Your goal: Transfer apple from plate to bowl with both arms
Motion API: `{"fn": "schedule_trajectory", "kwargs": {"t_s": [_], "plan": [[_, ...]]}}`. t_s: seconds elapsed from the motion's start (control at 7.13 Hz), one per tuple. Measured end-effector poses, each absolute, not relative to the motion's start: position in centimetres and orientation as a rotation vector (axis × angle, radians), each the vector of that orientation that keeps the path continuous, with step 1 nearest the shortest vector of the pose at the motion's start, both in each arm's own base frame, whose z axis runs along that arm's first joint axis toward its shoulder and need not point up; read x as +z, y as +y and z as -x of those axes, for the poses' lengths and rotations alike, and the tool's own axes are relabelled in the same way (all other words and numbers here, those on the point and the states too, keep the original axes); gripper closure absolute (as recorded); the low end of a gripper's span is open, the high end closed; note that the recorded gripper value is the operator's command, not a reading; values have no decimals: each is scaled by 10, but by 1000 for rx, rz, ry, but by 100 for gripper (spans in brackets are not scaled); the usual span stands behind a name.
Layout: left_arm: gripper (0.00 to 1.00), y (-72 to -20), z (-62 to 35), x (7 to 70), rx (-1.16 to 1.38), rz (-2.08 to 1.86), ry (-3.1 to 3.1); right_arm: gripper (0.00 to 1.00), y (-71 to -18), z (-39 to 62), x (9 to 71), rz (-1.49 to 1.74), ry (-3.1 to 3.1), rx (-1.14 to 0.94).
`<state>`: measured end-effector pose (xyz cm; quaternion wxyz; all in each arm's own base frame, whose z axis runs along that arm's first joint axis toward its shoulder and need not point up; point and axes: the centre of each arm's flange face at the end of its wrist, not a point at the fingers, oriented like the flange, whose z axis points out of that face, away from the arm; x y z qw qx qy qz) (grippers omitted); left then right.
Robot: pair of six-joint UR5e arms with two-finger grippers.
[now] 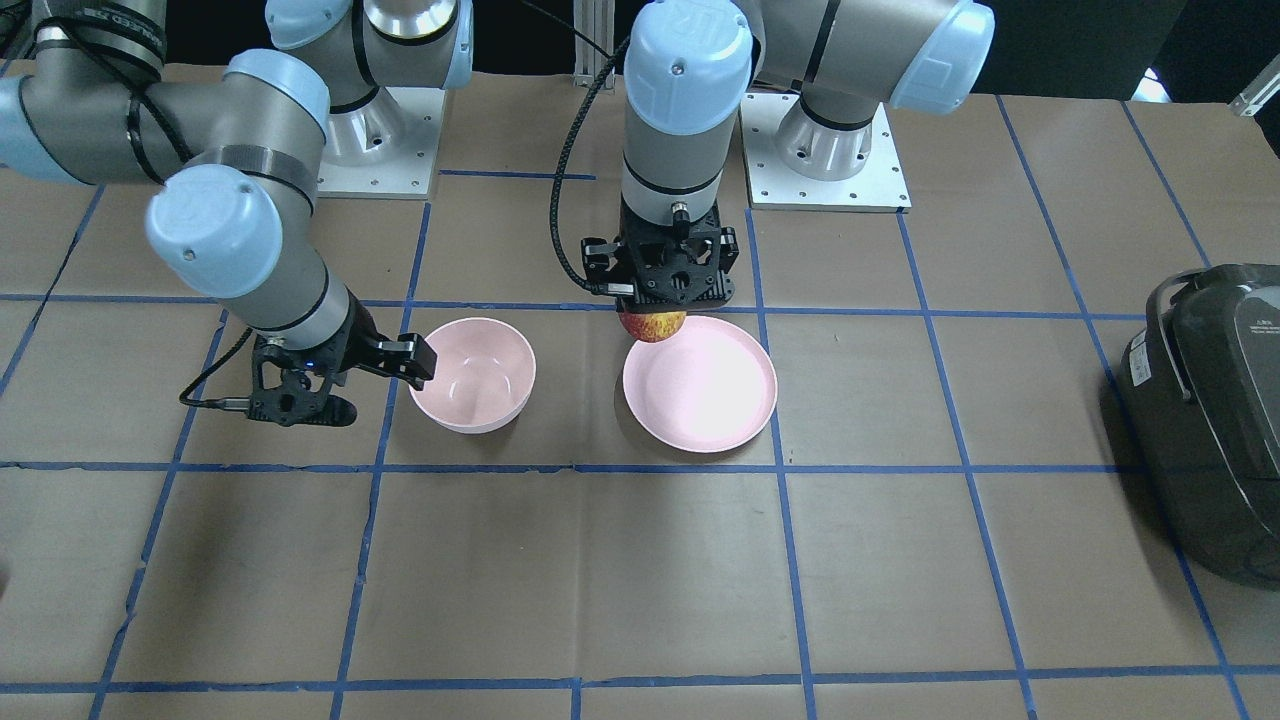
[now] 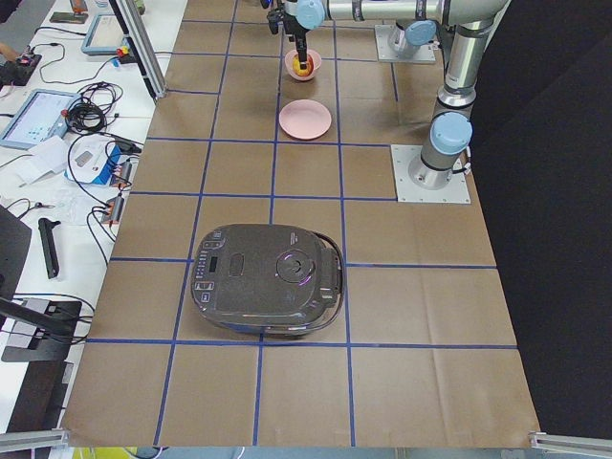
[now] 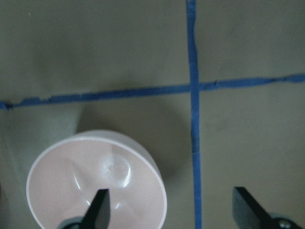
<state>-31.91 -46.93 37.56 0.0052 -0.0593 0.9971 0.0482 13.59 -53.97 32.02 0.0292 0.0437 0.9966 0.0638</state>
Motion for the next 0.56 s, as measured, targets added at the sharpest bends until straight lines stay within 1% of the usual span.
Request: {"fn": "schedule_trajectory", "kwargs": {"t_s": [0.14, 0.28, 0.56], "plan": [[82, -467, 342, 364, 131, 244, 3125, 0, -543, -116, 361, -174, 3097, 153], [82, -464, 374, 348, 75, 333, 3135, 0, -535, -93, 395, -210, 3107, 129], [82, -455, 443, 308, 0, 485, 3165, 0, -515, -62, 440, -221, 3111, 54]]}}
